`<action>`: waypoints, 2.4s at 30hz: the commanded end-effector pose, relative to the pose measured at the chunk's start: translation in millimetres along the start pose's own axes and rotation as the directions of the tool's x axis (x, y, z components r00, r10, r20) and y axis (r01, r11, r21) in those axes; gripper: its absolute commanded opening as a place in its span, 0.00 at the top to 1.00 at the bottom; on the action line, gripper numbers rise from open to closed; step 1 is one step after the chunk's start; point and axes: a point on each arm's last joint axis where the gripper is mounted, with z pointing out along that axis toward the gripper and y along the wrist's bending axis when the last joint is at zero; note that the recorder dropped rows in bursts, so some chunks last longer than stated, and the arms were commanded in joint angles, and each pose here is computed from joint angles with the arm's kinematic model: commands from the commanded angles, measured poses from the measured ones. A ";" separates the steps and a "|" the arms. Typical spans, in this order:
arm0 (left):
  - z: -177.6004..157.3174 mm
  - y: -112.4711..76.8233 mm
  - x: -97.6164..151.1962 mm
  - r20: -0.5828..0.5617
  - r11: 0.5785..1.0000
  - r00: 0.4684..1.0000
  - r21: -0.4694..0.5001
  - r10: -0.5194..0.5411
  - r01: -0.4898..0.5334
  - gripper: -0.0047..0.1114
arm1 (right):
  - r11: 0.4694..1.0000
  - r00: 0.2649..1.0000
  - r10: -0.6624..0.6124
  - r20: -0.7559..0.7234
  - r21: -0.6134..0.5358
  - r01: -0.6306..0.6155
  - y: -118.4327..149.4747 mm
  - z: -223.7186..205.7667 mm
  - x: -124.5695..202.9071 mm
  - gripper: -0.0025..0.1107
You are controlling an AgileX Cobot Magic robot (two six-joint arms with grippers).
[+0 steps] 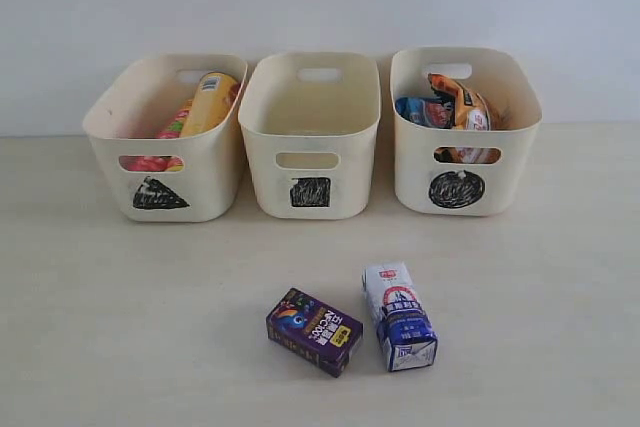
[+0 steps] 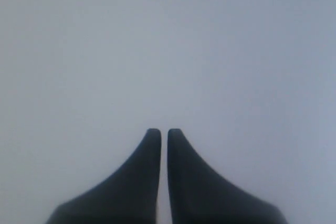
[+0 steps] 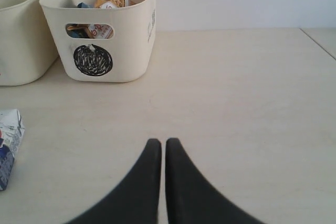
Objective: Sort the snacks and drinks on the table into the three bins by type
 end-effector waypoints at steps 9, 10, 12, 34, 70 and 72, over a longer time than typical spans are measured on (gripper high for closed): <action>93.8 -19.1 -42.2 -0.100 0.999 0.994 0.026 -0.040 0.043 0.93 | 1.000 1.000 -0.004 0.008 0.003 0.004 -0.2 0.0 0.5 0.98; 102.6 -21.5 -43.9 -0.125 0.999 0.992 0.042 -0.008 0.013 0.93 | 1.000 1.000 -0.004 0.008 0.003 0.004 -0.2 0.0 0.5 0.98; 121.0 -24.8 -41.6 -0.217 0.995 0.973 0.074 0.077 -0.062 0.93 | 1.000 1.000 -0.004 0.008 0.003 0.004 -0.2 0.0 0.5 0.98; 202.0 3.8 62.6 -0.821 0.768 0.292 0.248 0.490 -0.591 0.93 | 1.000 1.000 0.000 0.006 0.001 0.000 0.0 0.0 0.7 0.98; 200.5 -178.2 246.4 0.078 -0.074 0.004 0.928 0.997 0.364 0.30 | 1.000 1.000 0.000 0.006 0.001 0.000 0.0 0.0 0.7 0.98; 197.4 -177.5 254.9 0.125 -0.124 0.023 0.916 0.992 0.381 0.25 | 1.000 1.000 0.000 0.006 0.001 0.000 0.0 0.0 0.7 0.98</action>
